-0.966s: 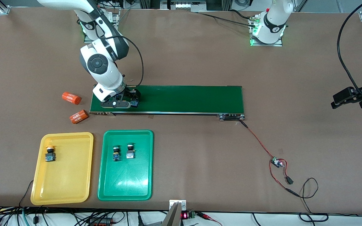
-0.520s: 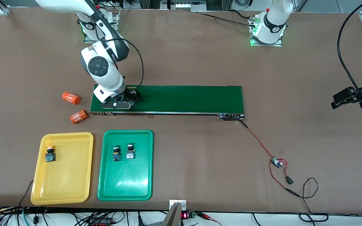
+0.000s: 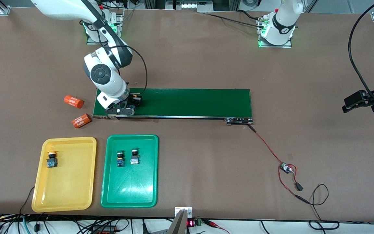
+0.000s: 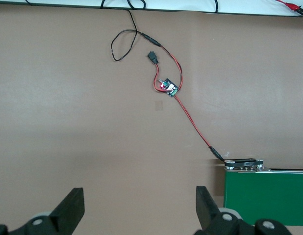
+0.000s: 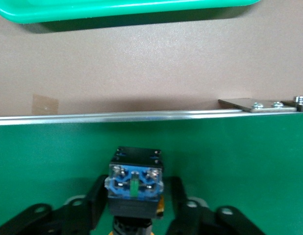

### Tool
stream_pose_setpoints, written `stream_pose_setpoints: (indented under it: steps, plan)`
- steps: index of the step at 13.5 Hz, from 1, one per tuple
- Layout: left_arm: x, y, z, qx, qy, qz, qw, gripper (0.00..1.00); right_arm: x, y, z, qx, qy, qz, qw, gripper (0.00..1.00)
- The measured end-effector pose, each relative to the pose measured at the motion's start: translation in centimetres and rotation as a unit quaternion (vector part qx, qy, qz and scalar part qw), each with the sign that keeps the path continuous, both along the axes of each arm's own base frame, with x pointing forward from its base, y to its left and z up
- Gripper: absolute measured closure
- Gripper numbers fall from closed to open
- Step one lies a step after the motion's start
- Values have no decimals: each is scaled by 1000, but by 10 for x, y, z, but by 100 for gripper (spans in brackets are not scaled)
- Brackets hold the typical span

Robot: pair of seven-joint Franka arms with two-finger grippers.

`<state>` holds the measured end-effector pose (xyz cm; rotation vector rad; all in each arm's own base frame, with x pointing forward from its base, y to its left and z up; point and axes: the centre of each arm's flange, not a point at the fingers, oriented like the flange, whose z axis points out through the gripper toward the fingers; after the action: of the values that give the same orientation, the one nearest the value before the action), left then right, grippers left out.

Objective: Sort buttons by color to trays
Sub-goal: 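Lift the button and carry it over the yellow tray with the right gripper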

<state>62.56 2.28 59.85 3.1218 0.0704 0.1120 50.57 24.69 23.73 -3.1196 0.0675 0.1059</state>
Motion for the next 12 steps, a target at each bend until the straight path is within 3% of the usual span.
stream_pose_setpoints:
  steps: [1, 4, 7, 10, 12]
  plan:
    - [0, 0, 0, 0, 0, 0, 1000, 0, 1, -2, 1, 0, -1, -1, 1000, 57]
    - [0, 0, 0, 0, 0, 0, 1000, 0, 16, -10, 12, 4, -13, -8, 1000, 59]
    - [0, 0, 0, 0, 0, 0, 1000, 0, 54, -18, 59, -5, -17, -6, 1000, 59]
    - [0, 0, 0, -1, -1, 0, 1000, 0, 92, -34, 118, -7, -37, 12, 999, 59]
    - [0, -3, 0, -19, -2, 1, 1000, 0, 116, -65, 125, -4, -43, 10, 999, 59]
